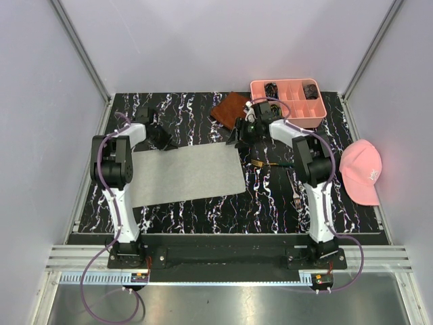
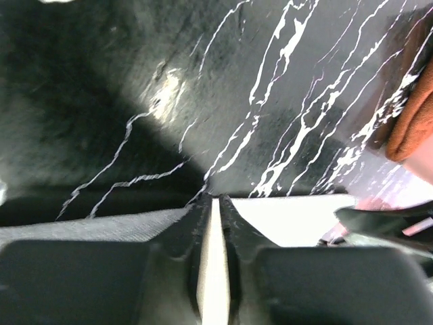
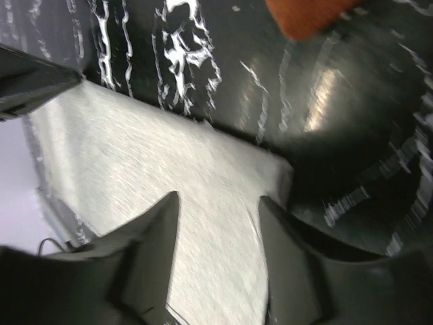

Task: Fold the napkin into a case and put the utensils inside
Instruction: Smooth out the rectangle-folded napkin at the center of the board, then pick up the rectangle-folded napkin from the center of the board, then fold the rectangle-folded napkin at the center of the board.

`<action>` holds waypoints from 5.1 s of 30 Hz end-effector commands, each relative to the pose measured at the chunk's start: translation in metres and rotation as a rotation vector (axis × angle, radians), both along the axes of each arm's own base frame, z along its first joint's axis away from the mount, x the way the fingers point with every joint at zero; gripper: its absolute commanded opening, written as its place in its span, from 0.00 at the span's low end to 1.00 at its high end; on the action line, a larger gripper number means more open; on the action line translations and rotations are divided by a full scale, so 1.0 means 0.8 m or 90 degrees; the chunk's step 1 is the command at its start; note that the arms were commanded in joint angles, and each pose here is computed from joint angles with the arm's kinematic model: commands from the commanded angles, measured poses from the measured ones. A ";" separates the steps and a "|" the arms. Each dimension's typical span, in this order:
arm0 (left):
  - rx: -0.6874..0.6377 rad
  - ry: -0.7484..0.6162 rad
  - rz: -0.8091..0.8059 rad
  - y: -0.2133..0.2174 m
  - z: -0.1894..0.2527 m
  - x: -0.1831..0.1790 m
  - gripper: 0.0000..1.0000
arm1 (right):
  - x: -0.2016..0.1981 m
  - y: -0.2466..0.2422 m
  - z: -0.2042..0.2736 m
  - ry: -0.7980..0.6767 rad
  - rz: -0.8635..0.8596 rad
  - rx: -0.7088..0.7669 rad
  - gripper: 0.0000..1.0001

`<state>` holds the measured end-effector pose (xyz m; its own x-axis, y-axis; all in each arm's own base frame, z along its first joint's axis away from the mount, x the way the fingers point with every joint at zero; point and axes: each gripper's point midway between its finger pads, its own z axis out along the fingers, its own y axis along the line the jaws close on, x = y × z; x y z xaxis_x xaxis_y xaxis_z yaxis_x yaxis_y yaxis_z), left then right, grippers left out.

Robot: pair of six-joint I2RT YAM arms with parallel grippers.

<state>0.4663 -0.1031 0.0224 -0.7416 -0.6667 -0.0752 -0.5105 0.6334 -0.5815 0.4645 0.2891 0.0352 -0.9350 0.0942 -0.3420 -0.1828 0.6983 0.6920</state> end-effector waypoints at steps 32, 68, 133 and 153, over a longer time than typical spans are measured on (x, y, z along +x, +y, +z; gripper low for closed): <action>0.209 -0.244 -0.222 -0.055 0.153 -0.300 0.43 | -0.153 -0.037 -0.049 0.013 0.024 -0.411 0.60; 0.104 -0.113 -0.109 -0.001 0.116 -0.177 0.41 | -0.115 -0.127 0.061 -0.133 -0.026 -0.425 0.00; 0.236 0.060 0.056 0.097 -0.001 -0.261 0.11 | -0.181 0.291 0.104 -0.089 0.235 -0.005 0.00; 0.236 0.068 0.060 0.098 -0.011 -0.271 0.00 | -0.191 0.341 0.111 -0.025 0.239 0.095 0.00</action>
<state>0.2467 -0.0302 0.0153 -0.7139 -0.6648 -0.2198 -0.6119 0.7450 -0.2658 0.3169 0.5390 0.0969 -0.9085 -0.2086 -0.3621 -0.4145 0.5596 0.7176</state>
